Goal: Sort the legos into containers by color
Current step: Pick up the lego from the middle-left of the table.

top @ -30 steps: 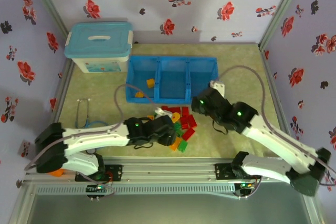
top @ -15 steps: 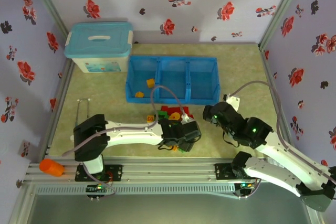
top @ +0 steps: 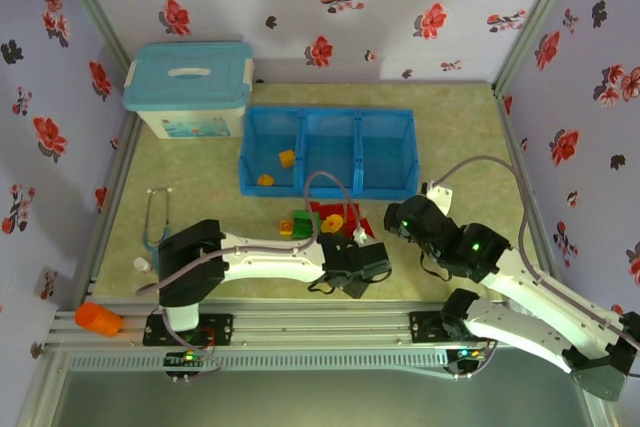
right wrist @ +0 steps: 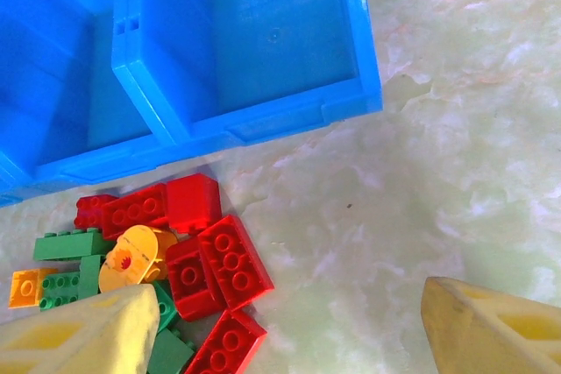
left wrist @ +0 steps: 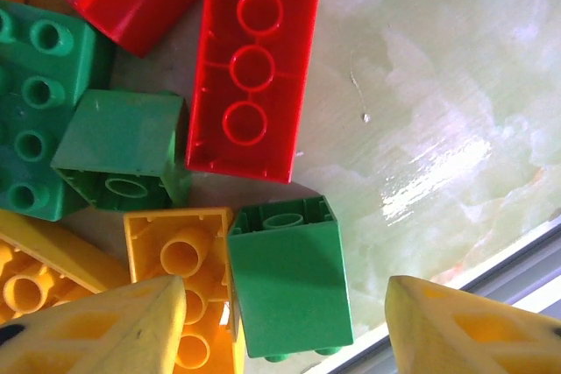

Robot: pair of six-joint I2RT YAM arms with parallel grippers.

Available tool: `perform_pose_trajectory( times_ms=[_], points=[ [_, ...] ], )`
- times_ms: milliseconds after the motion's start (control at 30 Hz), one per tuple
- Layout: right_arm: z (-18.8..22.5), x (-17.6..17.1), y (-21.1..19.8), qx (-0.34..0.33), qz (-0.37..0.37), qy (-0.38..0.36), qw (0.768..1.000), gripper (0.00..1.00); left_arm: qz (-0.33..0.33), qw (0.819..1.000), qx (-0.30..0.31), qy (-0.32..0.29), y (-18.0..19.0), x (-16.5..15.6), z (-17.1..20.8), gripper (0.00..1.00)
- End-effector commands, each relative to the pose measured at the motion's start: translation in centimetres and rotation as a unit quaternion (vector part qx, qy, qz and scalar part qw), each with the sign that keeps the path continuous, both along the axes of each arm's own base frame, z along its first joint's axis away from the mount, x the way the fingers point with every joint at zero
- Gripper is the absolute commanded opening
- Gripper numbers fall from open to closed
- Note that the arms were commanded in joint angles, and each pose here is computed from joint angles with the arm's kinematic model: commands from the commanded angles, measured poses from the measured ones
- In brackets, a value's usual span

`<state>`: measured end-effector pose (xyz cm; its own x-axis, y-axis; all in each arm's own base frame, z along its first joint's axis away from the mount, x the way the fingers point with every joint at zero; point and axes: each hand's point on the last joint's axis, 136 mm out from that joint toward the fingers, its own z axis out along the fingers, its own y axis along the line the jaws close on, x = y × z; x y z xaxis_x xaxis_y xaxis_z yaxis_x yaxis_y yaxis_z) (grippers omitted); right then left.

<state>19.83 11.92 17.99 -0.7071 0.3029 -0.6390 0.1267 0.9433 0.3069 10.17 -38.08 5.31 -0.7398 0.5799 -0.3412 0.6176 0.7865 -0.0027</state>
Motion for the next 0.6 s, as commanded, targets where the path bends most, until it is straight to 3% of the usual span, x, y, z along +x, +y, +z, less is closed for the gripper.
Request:
perform_pose_trajectory(
  times_ms=[0, 567],
  points=[
    [0.02, 0.29, 0.07, 0.012, -0.011, -0.005, 1.000, 0.78, 0.001, 1.000, 0.012, 0.006, -0.19, -0.32, -0.30, 0.60],
    [0.19, 0.04, -0.59, 0.017, -0.020, -0.013, 1.000, 0.77, 0.000, 1.000, 0.024, 0.009, -0.62, -0.67, -1.11, 0.56]
  ],
)
